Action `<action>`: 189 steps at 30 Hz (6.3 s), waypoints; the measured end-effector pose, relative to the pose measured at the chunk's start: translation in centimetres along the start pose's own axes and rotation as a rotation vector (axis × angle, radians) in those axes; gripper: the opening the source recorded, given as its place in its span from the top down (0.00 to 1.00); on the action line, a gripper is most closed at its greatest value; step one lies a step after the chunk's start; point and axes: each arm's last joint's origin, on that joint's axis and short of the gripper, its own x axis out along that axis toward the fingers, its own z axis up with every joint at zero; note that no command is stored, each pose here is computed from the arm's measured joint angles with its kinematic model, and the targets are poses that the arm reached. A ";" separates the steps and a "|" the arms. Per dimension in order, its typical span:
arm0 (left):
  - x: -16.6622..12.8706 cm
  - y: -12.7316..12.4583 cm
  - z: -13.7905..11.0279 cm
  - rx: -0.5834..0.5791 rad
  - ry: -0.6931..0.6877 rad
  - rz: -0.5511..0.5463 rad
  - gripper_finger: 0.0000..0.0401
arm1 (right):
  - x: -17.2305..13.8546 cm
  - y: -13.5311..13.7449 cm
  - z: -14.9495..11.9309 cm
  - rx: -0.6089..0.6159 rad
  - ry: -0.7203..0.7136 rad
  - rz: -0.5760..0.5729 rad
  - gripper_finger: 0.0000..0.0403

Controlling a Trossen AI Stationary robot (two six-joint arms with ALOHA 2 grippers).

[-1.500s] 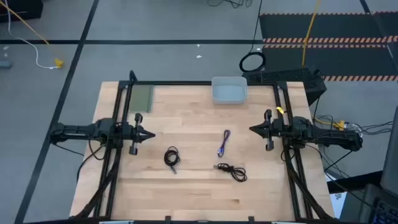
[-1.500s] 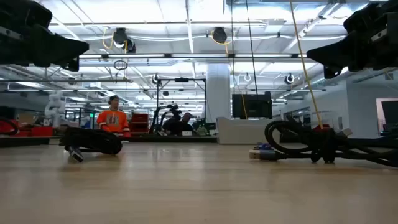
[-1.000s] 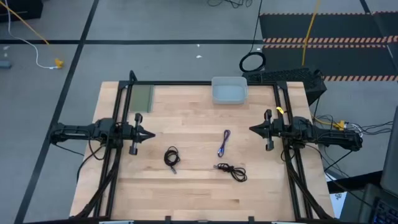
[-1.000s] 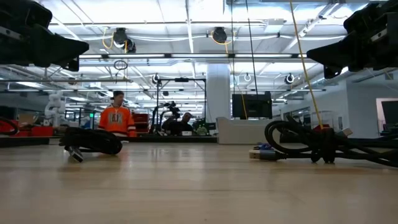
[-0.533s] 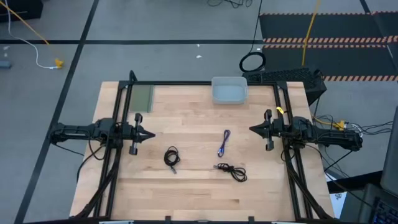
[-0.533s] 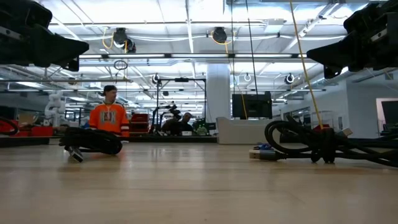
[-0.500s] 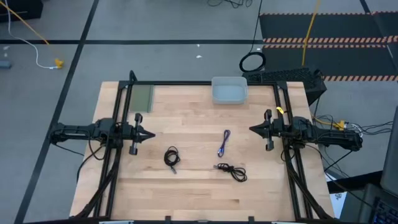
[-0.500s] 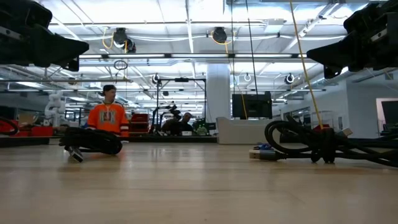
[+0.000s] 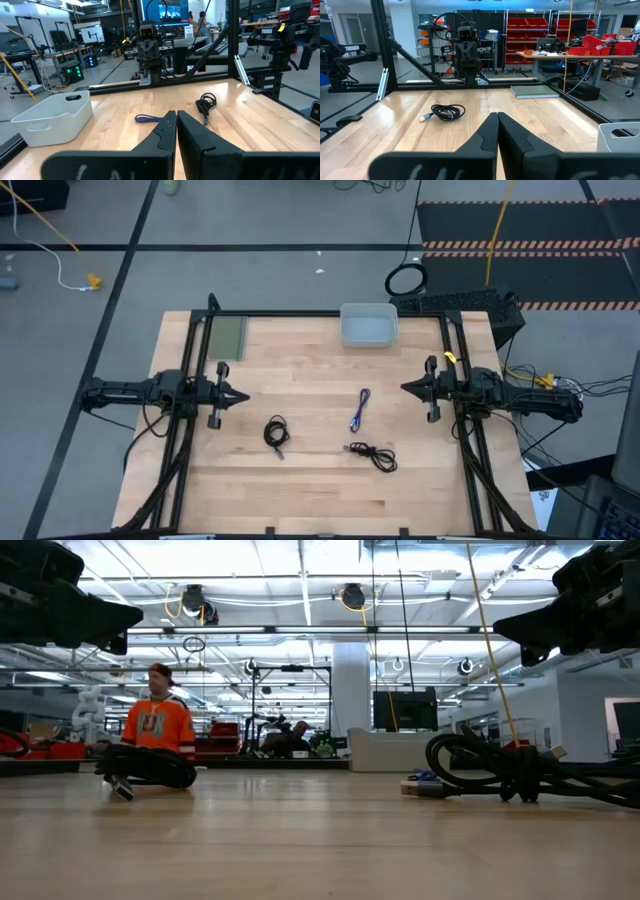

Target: Pick and place USB-C Cables

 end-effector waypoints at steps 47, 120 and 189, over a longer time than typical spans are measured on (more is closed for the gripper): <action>-0.1 0.3 1.8 -0.260 -0.127 0.033 0.95 | 0.0 0.0 0.0 0.000 0.000 0.000 1.00; -1.3 4.0 33.8 0.012 0.079 -0.086 0.95 | 0.0 0.5 22.0 0.214 0.119 0.038 1.00; 17.1 4.4 31.5 -0.043 0.905 -0.147 0.95 | 8.8 3.4 28.1 0.086 0.279 0.167 1.00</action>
